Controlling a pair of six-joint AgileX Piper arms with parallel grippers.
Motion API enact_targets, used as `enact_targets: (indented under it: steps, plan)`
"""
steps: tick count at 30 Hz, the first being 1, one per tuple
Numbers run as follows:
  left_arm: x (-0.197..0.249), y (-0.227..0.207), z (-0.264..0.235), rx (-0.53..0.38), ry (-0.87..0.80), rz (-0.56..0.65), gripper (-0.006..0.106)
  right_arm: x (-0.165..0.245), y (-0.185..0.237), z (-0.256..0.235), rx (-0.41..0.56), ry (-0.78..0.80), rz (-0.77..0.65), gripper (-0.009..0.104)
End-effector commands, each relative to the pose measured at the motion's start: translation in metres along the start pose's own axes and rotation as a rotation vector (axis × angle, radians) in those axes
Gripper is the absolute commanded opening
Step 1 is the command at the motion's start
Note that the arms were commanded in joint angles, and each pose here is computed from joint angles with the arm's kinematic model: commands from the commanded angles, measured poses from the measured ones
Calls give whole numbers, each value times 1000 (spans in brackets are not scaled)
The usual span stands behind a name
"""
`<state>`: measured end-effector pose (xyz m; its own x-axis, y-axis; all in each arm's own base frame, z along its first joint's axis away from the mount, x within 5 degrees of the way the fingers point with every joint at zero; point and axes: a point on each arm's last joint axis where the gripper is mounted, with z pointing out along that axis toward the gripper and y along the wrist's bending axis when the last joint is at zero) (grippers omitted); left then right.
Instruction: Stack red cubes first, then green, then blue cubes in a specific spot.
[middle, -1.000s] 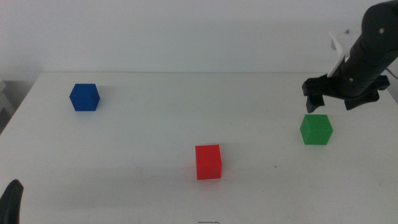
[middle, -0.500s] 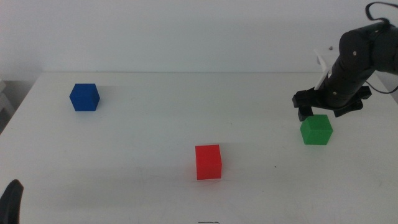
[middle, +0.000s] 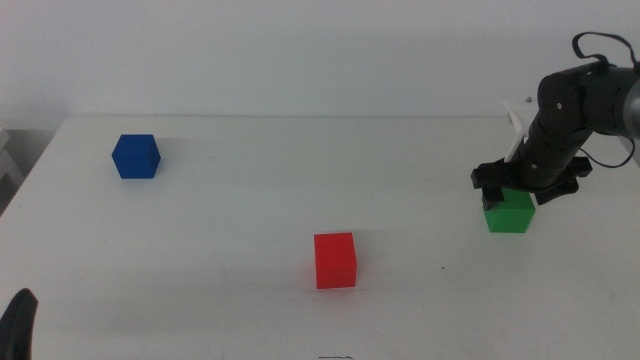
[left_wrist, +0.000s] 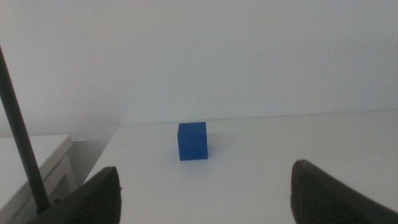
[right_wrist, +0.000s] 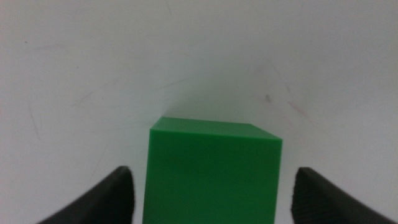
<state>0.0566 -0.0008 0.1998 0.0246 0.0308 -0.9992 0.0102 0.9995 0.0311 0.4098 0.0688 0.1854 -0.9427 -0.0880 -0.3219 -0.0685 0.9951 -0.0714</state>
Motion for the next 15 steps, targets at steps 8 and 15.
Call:
enact_targets:
  steps: [8,15]
  plan:
    - [-9,1,-1,-9,-95,-19,94,-13,-7,-29,-13,-103,26,-1]
    - [-9,1,-1,-9,-95,-19,94,-7,-5,-94,-21,-179,43,-1]
